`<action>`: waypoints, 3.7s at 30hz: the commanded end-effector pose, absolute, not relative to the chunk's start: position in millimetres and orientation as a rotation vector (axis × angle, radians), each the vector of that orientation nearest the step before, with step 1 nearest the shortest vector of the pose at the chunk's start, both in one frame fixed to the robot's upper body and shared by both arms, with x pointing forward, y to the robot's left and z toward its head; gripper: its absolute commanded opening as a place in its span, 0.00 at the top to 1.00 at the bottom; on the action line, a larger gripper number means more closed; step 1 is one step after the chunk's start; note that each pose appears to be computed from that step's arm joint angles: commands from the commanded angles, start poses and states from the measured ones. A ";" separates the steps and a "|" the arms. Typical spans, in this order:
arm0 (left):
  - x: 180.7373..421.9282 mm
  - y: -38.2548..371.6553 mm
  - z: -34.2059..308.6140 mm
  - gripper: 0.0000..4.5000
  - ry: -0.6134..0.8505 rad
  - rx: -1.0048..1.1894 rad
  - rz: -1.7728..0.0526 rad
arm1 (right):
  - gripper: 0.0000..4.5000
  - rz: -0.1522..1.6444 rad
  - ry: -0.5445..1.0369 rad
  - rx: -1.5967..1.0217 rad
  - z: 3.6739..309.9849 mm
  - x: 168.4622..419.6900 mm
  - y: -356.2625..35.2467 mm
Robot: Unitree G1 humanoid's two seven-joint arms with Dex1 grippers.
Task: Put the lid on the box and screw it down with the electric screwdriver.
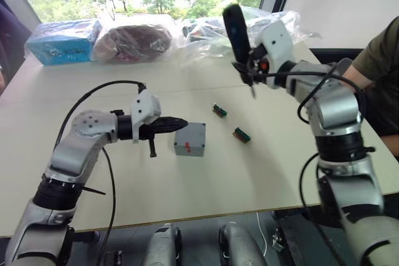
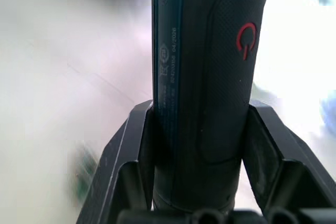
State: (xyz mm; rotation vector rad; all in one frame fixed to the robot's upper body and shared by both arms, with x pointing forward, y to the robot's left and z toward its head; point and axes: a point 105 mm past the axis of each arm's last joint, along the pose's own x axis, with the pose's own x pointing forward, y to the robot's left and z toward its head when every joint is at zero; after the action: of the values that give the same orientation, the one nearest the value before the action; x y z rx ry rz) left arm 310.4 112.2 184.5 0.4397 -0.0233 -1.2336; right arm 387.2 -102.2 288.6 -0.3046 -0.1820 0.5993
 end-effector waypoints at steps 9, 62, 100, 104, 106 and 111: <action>329.5 104.4 162.5 1.00 0.024 0.528 -1.282 | 0.62 0.761 -0.361 -0.069 290.1 341.4 -72.4; 335.4 91.3 122.7 1.00 0.156 0.565 -1.354 | 0.62 0.878 -0.193 -0.008 206.2 321.0 -32.8; 332.8 101.8 83.8 1.00 0.292 0.563 -1.328 | 0.62 0.720 0.396 -0.031 79.9 333.8 -48.3; 332.4 101.2 83.2 1.00 0.293 0.561 -1.329 | 0.62 0.722 0.381 -0.039 83.6 334.6 -48.7; 332.0 101.0 82.5 1.00 0.294 0.560 -1.331 | 0.62 0.725 0.368 -0.073 86.5 335.3 -49.1; 330.9 100.5 82.3 1.00 0.293 0.554 -1.334 | 0.62 0.740 0.310 -0.111 104.2 338.1 -46.8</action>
State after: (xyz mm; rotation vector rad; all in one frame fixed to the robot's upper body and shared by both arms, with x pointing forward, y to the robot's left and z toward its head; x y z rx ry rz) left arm 336.0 92.1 106.3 0.5505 0.1788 -1.3334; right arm 339.6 -36.9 180.6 -0.0650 -0.0227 0.7715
